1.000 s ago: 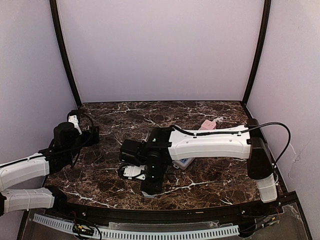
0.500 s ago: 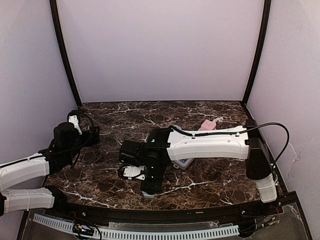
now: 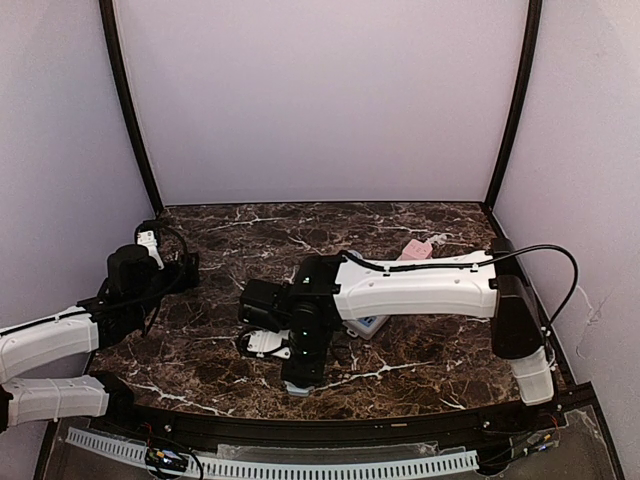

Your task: Insert the plug

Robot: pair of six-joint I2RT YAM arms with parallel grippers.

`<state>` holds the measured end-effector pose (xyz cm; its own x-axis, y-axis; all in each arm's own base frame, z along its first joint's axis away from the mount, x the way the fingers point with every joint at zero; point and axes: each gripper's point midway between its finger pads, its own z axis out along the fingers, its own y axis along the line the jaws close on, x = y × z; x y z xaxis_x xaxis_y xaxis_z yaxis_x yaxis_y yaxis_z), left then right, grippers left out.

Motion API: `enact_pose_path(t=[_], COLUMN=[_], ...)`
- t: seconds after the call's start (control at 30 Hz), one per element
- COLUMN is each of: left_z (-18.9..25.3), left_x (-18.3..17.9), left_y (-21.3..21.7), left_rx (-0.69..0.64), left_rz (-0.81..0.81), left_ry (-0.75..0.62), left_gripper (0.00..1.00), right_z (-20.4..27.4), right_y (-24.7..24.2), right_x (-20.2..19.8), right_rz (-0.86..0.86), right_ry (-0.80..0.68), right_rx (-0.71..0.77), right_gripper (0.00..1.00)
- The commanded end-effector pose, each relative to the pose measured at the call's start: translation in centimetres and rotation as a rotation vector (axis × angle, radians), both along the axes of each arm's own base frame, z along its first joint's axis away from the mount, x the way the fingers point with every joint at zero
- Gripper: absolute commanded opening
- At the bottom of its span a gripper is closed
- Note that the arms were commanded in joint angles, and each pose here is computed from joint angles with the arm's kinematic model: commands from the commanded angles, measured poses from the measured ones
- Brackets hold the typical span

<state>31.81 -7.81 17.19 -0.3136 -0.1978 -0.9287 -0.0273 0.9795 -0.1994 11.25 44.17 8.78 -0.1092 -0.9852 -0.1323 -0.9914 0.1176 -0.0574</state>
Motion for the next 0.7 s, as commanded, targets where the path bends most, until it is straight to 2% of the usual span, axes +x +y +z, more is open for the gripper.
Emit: enact_pose_path(t=[0.0,0.67], left_z=[-0.3,-0.3], left_x=[-0.2,-0.2], left_y=[0.2,0.1], left_rx=[0.002,-0.001], left_rz=[-0.004,-0.010], left_ry=[-0.001,-0.002], left_gripper=[0.99,0.99], right_z=[-1.8,-3.7], right_y=[-1.0,-1.4], right_x=[1.0,0.8], right_rz=[-0.031,-0.035], right_ry=[-0.010,0.022], right_rx=[-0.062,-0.105], right_gripper=[0.00,0.00])
